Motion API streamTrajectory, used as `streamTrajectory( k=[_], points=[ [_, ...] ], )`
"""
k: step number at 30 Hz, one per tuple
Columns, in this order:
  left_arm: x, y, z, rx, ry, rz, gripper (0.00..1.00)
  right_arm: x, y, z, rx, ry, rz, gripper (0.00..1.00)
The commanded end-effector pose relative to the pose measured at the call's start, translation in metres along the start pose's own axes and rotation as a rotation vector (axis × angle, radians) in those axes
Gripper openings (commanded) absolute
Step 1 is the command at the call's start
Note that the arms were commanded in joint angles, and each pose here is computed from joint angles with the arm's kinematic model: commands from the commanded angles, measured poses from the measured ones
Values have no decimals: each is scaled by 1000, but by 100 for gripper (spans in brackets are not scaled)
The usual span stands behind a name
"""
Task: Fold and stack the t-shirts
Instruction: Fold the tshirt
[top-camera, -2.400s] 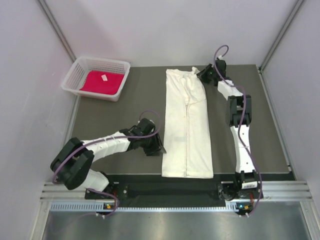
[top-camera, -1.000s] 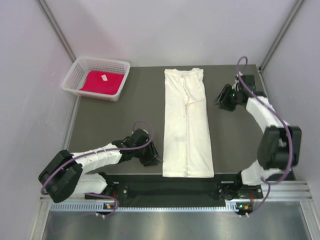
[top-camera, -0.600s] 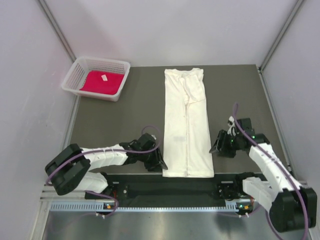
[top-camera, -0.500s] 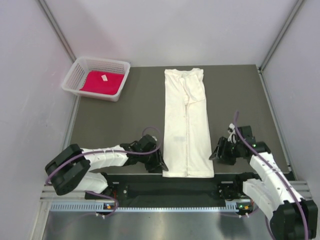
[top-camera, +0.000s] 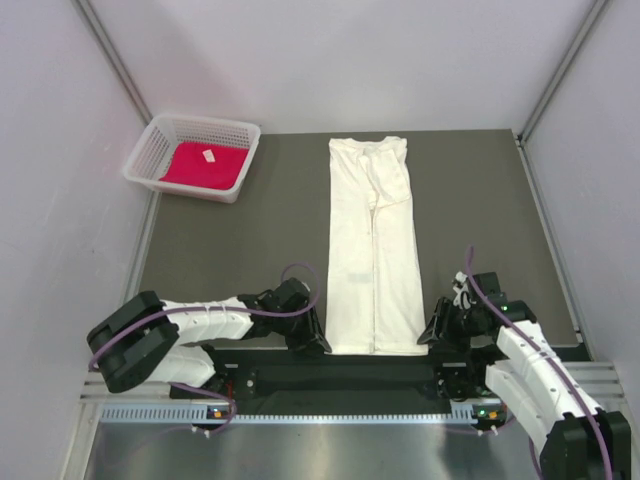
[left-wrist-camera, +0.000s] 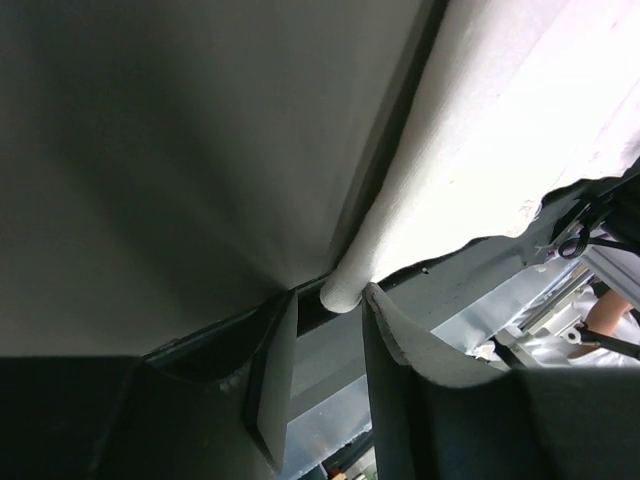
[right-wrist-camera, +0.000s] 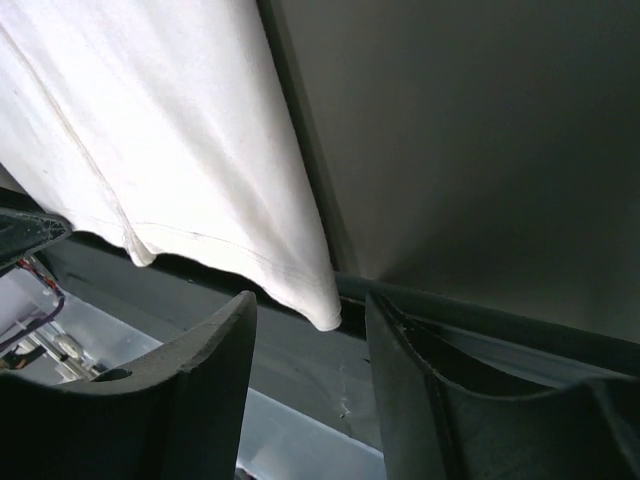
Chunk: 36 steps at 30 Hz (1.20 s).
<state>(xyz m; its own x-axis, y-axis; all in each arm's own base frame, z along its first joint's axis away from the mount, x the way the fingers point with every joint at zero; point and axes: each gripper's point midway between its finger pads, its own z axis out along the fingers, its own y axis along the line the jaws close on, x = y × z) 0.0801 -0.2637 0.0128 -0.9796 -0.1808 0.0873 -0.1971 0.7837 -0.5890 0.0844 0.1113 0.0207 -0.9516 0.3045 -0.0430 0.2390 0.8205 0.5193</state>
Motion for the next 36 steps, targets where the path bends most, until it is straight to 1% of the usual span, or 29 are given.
streamTrajectory(
  k=[1,9,13,15,20,26,29,30,32,33,35,36],
  points=[
    [-7,0,4,-7,-33,8,38,0,5,1,-22,8,-18,48],
    [-13,-8,1,9,-60,23,37,1,4,4,-27,27,-33,45],
    [-19,-10,-7,-18,-98,52,45,1,4,4,-31,29,-36,45],
    [-20,-11,-8,-26,-101,62,46,1,5,5,-35,30,-37,44],
    [-22,-17,-6,-1,-106,77,42,1,5,6,-39,34,-36,43],
    [-27,-16,0,-28,-109,103,38,2,4,8,-38,38,-37,42],
    [-26,-15,4,-29,-96,112,32,4,3,9,-40,42,-36,40],
    [-26,-13,5,-33,-93,112,28,4,3,9,-40,42,-36,38],
    [-25,-12,6,-30,-89,114,24,4,2,9,-40,45,-34,36],
    [-25,-13,6,-27,-89,113,18,4,3,9,-41,43,-36,34],
    [-24,-12,6,-23,-87,117,10,3,3,9,-41,43,-31,29],
    [-24,-12,5,-20,-87,117,5,3,4,9,-41,43,-28,23]
  ],
)
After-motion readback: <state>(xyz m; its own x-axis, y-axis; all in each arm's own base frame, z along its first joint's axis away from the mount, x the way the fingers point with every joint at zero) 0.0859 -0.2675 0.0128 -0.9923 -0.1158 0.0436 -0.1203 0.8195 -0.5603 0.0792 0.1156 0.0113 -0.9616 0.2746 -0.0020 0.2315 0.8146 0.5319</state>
